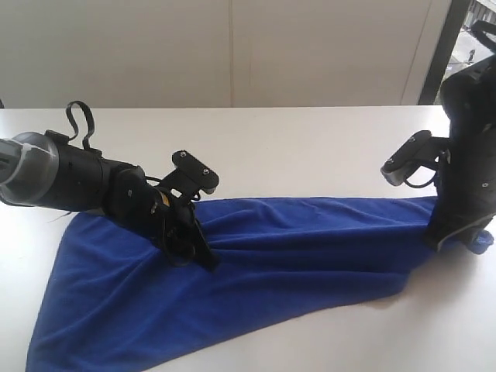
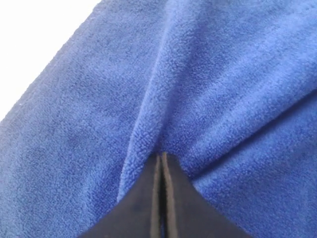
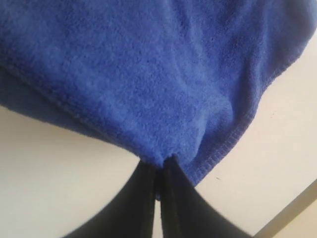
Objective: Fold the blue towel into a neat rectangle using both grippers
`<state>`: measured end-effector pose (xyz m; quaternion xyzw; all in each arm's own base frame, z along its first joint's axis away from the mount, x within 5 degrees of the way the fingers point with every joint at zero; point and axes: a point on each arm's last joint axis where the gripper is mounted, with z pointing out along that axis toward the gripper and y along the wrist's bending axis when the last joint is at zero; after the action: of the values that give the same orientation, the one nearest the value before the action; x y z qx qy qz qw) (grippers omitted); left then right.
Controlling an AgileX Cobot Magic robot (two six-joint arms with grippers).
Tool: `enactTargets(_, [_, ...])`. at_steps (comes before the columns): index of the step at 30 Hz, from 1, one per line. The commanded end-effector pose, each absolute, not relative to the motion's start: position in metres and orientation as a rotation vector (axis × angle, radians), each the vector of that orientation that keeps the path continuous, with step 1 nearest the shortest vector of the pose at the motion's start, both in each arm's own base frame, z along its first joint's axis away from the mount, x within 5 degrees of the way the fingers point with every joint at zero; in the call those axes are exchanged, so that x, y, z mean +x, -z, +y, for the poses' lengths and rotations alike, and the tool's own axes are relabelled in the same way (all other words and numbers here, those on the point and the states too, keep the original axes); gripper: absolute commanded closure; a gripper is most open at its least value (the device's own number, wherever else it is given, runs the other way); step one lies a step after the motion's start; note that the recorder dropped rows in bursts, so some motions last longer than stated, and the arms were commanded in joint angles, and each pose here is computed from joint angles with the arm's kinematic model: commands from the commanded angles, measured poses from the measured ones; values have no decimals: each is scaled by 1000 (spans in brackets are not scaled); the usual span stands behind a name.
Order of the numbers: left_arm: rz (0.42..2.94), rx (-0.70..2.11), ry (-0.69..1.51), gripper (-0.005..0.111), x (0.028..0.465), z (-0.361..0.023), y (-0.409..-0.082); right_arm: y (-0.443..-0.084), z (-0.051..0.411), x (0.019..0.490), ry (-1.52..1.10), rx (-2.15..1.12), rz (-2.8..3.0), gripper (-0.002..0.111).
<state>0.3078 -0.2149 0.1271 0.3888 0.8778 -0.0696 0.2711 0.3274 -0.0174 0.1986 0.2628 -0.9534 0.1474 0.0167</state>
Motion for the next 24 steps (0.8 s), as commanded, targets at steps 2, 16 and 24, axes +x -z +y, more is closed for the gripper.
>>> enactTargets(2, [2538,1164,154,107,294,-202,-97,-222,-27,317,-562,834,-2931,108])
enactTargets(16, [2536,1163,154,107,294,-203,-97,-245,-32,298,-602,857,-2840,108])
enactTargets(24, [2531,1162,154,107,294,-203,-97,-245,-45,296,-558,796,-2860,108])
